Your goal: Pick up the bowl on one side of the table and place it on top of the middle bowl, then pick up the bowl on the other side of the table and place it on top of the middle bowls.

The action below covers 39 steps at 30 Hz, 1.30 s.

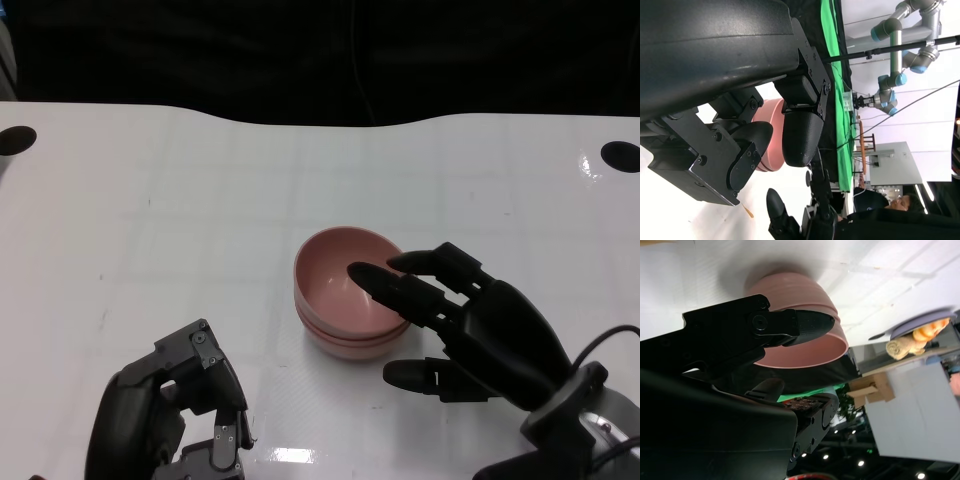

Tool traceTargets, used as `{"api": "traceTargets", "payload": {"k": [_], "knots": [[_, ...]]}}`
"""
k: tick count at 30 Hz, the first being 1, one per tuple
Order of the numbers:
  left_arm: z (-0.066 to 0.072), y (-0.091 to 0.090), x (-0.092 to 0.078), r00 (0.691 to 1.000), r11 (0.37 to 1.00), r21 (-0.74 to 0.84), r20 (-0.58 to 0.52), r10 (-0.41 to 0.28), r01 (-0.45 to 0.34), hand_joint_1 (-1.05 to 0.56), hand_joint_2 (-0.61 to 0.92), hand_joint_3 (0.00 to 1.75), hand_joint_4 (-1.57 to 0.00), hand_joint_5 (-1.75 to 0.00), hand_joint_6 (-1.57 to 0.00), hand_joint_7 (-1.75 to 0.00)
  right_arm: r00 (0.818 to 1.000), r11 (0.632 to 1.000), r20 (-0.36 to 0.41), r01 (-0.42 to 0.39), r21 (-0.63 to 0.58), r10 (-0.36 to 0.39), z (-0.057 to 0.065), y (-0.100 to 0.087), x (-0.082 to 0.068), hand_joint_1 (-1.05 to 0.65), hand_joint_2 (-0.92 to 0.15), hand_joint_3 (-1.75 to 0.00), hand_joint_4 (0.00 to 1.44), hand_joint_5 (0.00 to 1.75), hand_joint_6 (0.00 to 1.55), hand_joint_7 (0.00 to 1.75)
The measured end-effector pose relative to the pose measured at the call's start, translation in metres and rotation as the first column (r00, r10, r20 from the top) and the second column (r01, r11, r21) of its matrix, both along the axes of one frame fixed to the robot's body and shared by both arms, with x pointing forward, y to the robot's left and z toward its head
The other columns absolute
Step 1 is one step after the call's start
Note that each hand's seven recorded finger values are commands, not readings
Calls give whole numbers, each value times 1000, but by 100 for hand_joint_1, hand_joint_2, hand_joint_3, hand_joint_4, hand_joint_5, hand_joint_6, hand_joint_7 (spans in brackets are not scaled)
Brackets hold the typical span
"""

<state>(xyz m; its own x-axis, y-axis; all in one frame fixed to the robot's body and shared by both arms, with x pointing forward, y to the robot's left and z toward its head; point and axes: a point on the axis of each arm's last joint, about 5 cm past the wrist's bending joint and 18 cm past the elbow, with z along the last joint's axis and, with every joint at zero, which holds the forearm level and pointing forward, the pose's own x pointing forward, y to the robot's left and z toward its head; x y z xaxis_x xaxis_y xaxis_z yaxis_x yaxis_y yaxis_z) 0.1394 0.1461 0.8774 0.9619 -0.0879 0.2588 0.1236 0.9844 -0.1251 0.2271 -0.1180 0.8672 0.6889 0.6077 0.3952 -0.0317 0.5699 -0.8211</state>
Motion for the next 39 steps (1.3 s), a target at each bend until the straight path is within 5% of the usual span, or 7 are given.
{"api": "traceTargets", "payload": {"k": [16, 23, 31, 32, 35, 37, 39], "knots": [[1, -1, 1, 1000, 1000, -18, -17, -4, 4, 4, 35, 158, -99, -175, -81, -171, 997, 995, 0, 74, 73, -74, -2, -25, -23, -47, -92, -19, 33, 93, 68, 30], [2, 2, 1, 1000, 1000, 11, -11, 2, -2, 5, 34, 158, -98, -175, -81, -170, 990, 981, -90, 124, 151, -112, -2, -40, -42, -35, -91, -8, 52, 104, 66, 68], [1, 4, 2, 1000, 1000, 14, 9, 13, -13, 5, 36, 156, -98, -175, -83, -166, 973, 952, -215, 139, 272, -81, 7, -50, -60, -9, -90, -10, 69, 114, 77, 78], [1, 4, 2, 1000, 1000, 16, 9, 14, -14, 5, 36, 156, -98, -175, -83, -166, 967, 943, -243, 154, 295, -82, 7, -51, -63, -8, -90, -13, 70, 115, 78, 77], [1, 4, 1, 1000, 1000, 18, 17, 15, -15, 6, 36, 156, -98, -175, -83, -166, 952, 925, -297, 176, 335, -73, 8, -51, -68, -7, -64, -64, 70, 116, 81, 73], [1, 4, 1, 1000, 1000, 17, 18, 15, -15, 7, 35, 156, -98, -175, -82, -166, 940, 903, -337, 184, 388, -47, 8, -50, -72, 3, -46, -107, 69, 131, 81, 89], [-1, 5, -2, 1000, 1000, 16, 7, 16, -16, 7, 34, 157, -97, -175, -82, -165, 927, 872, -373, 202, 446, -24, 6, -49, -75, 5, -40, -122, 72, 140, 80, 101]]}}
